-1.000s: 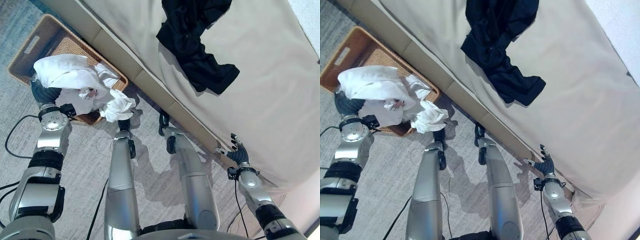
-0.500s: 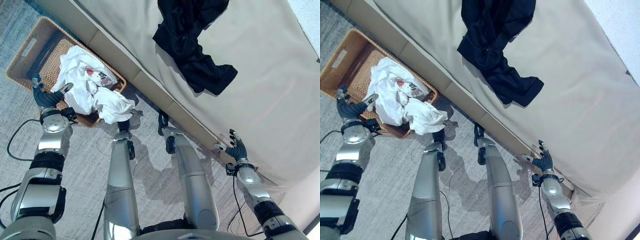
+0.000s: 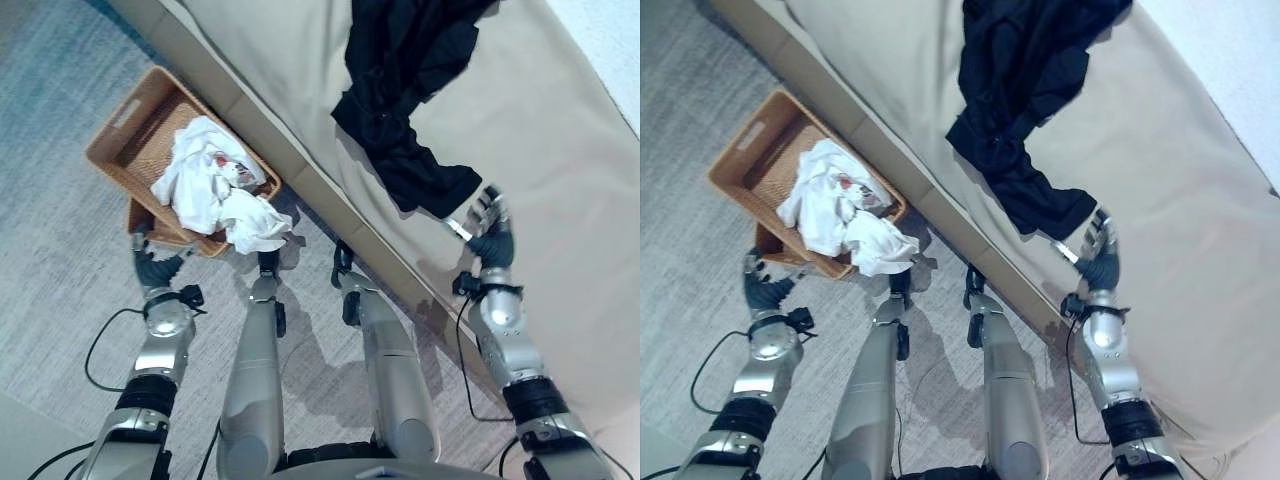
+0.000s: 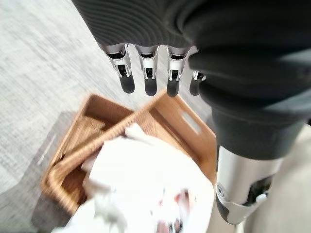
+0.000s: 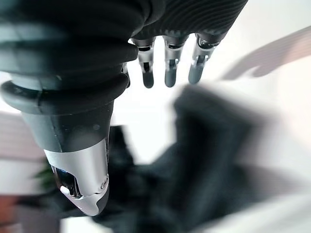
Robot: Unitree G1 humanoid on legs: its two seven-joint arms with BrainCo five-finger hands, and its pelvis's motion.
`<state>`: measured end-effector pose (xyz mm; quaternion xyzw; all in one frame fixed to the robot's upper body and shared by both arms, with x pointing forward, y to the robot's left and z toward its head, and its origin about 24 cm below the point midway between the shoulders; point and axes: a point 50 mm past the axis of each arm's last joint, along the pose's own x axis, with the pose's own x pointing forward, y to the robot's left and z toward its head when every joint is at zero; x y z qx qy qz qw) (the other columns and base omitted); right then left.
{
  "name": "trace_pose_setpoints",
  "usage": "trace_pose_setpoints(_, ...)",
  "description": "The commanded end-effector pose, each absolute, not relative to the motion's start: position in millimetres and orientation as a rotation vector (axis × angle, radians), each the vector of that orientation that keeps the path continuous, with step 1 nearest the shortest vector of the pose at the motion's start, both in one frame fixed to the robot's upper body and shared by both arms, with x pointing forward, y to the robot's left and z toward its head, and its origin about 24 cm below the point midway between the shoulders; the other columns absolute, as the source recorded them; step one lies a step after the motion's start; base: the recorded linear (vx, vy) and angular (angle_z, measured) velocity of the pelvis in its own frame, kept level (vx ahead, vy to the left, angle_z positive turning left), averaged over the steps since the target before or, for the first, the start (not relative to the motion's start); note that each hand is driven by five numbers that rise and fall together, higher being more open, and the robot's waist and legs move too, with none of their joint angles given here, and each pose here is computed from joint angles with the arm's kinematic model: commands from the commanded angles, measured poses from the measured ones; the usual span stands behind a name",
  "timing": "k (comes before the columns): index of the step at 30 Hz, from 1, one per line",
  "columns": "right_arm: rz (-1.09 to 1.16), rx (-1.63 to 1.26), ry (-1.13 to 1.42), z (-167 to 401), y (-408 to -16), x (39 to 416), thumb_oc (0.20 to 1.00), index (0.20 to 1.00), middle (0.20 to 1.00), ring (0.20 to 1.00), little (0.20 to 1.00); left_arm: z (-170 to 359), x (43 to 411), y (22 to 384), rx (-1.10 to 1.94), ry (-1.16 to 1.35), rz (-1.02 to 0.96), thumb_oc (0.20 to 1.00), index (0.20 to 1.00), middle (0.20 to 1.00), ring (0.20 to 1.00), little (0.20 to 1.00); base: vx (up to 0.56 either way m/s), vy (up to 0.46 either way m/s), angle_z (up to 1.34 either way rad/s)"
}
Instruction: Pick up clothes into the bucket
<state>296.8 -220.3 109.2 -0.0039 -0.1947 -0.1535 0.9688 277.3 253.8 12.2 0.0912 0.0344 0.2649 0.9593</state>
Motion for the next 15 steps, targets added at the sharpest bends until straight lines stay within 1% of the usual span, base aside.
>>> trace_pose_setpoints(1,-0.384,-0.106,-0.552,138,-238,284,1.0,1.0,1.0,1.0,1.0,1,276,234,0.266,0.079,0.414,1.0,1.0,1.0,1.0,1.0,0.06,-0.107,0.16)
trace_pose_setpoints(2,-0.396,-0.132,-0.608,151,-237,286,1.0,1.0,1.0,1.0,1.0,-16,271,214,0.347,0.14,0.286,1.0,1.0,1.0,1.0,1.0,0.03,-0.049,0.05)
trace_pose_setpoints(3,-0.397,-0.133,-0.607,151,-237,286,1.0,1.0,1.0,1.0,1.0,-17,271,214,0.347,0.14,0.285,1.0,1.0,1.0,1.0,1.0,0.07,-0.098,0.12)
trace_pose_setpoints(4,-0.419,-0.173,-0.662,165,-237,289,1.0,1.0,1.0,1.0,1.0,-33,264,194,0.459,0.189,0.134,1.0,1.0,1.0,1.0,1.0,0.05,-0.057,0.16)
trace_pose_setpoints(7,-0.448,-0.235,-0.7,179,-238,295,1.0,1.0,1.0,1.0,1.0,-44,257,177,0.506,0.209,0.019,1.0,1.0,1.0,1.0,1.0,0.04,-0.052,0.25)
trace_pose_setpoints(11,-0.488,-0.318,-0.695,189,-245,306,1.0,1.0,1.0,1.0,1.0,-45,252,169,0.48,0.201,-0.018,1.0,1.0,1.0,1.0,1.0,0.03,-0.047,0.18)
trace_pose_setpoints(12,-0.544,-0.391,-0.674,199,-256,318,1.0,1.0,1.0,1.0,1.0,-44,250,168,0.456,0.194,-0.014,1.0,1.0,1.0,1.0,1.0,0.02,-0.023,0.16)
trace_pose_setpoints(13,-0.544,-0.391,-0.676,200,-256,318,1.0,1.0,1.0,1.0,1.0,-44,250,168,0.455,0.194,-0.013,1.0,1.0,1.0,1.0,1.0,0.02,-0.048,0.08)
trace_pose_setpoints(14,-0.603,-0.462,-0.644,213,-270,332,1.0,1.0,1.0,1.0,1.0,-43,250,170,0.417,0.189,0.024,1.0,1.0,1.0,1.0,1.0,0.01,-0.033,0.04)
trace_pose_setpoints(15,-0.623,-0.487,-0.624,219,-276,338,1.0,1.0,1.0,1.0,1.0,-43,250,172,0.406,0.194,0.038,1.0,1.0,1.0,1.0,1.0,0.01,-0.033,0.07)
